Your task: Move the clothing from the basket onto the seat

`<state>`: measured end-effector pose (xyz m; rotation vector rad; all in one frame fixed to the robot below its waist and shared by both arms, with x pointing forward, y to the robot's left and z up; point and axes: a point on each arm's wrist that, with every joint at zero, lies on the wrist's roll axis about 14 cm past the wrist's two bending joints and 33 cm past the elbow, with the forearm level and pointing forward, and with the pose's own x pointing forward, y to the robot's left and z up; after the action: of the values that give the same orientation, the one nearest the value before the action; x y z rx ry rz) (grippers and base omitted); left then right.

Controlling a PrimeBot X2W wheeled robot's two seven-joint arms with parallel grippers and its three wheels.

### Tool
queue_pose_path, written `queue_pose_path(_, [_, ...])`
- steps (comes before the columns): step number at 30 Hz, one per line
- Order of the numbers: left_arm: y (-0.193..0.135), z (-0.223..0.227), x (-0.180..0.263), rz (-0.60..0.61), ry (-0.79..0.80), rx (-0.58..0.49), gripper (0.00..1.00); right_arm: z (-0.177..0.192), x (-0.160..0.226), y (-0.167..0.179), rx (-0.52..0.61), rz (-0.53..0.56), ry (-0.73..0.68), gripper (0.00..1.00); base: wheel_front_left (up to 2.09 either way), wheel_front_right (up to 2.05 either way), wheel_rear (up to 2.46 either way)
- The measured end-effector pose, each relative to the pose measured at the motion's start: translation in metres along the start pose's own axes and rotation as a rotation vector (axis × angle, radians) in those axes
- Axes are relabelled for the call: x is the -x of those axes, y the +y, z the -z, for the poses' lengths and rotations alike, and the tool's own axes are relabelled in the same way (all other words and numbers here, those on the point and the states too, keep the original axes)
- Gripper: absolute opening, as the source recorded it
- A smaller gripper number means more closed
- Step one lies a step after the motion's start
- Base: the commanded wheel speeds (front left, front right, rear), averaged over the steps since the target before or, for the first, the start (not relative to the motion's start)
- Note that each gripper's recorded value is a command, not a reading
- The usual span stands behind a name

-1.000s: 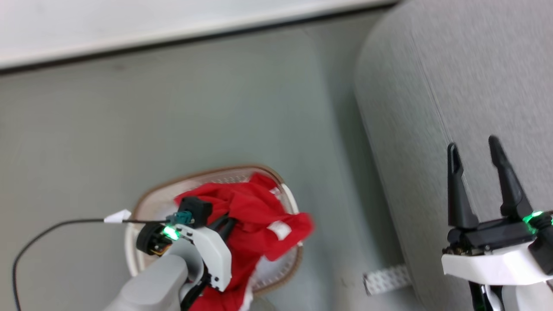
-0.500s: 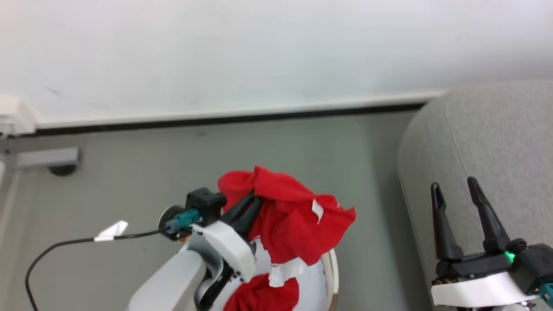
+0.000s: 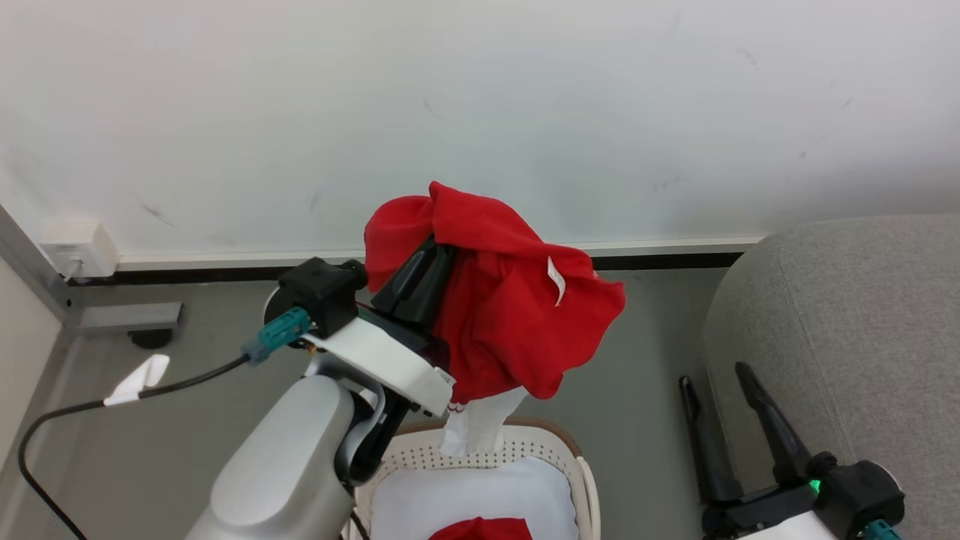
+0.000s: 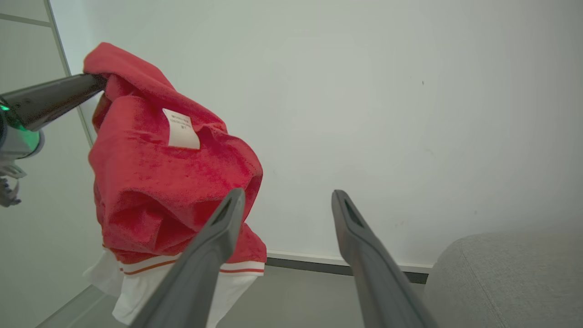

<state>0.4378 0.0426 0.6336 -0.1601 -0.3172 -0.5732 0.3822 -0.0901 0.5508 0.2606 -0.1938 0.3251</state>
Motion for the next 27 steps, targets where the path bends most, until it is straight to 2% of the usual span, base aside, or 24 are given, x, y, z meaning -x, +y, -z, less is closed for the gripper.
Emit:
queue_pose_path(11, [-0.001, -0.006, -0.002, -0.019, -0.023, 0.015, 0.00, 0.023, 0.003, 0.048, -0.028, -0.140, 0.073, 1.00, 0.00, 0.00, 0.00])
queue_pose_path(15, [-0.004, -0.002, 0.002, -0.015, -0.009, 0.017, 0.00, 0.042, 0.006, 0.081, -0.037, -0.245, 0.133, 1.00, 0.00, 0.00, 0.00])
queue_pose_path(20, [-0.019, 0.001, 0.008, 0.016, 0.009, 0.016, 0.00, 0.061, 0.004, 0.111, -0.050, -0.347, 0.198, 1.00, 0.00, 0.00, 0.00])
queue_pose_path(27, [-0.041, 0.010, 0.025, 0.056, 0.051, 0.029, 0.00, 0.064, -0.011, 0.124, -0.057, -0.393, 0.208, 1.00, 0.00, 0.00, 0.00])
